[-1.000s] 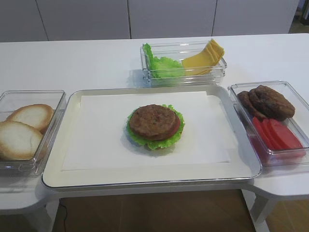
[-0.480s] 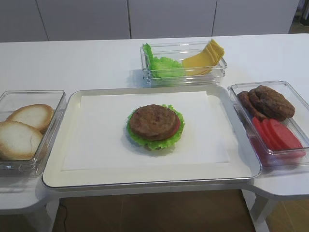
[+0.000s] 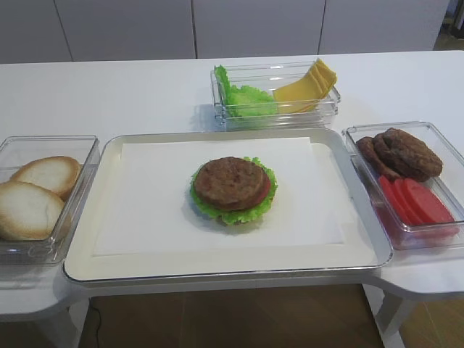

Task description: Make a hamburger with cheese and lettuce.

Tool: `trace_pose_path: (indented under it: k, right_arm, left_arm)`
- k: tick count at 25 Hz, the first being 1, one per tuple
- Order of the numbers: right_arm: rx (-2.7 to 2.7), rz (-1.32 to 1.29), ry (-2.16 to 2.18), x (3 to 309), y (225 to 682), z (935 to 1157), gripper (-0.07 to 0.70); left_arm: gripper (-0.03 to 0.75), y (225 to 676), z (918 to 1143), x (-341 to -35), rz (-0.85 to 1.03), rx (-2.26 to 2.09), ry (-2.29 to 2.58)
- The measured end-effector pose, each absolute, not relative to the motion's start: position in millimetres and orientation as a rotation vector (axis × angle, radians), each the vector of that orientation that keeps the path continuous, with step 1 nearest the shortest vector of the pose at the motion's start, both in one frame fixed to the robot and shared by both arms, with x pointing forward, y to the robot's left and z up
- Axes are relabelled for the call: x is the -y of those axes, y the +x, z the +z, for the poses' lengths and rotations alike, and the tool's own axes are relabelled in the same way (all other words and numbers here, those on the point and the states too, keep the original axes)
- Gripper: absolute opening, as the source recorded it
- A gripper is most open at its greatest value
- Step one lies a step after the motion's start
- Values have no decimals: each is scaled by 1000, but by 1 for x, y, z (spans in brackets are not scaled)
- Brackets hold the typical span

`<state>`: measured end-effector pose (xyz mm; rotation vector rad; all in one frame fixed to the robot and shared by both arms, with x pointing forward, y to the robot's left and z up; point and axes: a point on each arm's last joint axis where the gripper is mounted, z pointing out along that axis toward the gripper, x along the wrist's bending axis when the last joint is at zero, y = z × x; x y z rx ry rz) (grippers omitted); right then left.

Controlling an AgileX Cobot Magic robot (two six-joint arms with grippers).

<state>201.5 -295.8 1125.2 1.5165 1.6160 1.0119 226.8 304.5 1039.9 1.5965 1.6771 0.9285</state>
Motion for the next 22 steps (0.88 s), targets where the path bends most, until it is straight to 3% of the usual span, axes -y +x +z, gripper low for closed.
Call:
trace_pose_path:
  k: [10, 22]
  right_arm:
    - [-1785, 886, 1637, 293, 223, 1056, 406]
    - [-1809, 868, 1541, 293, 240, 1038, 406]
  left_arm:
    - [477, 227, 1040, -305, 928, -1677, 1596]
    - [477, 227, 1040, -305, 928, -1677, 1596]
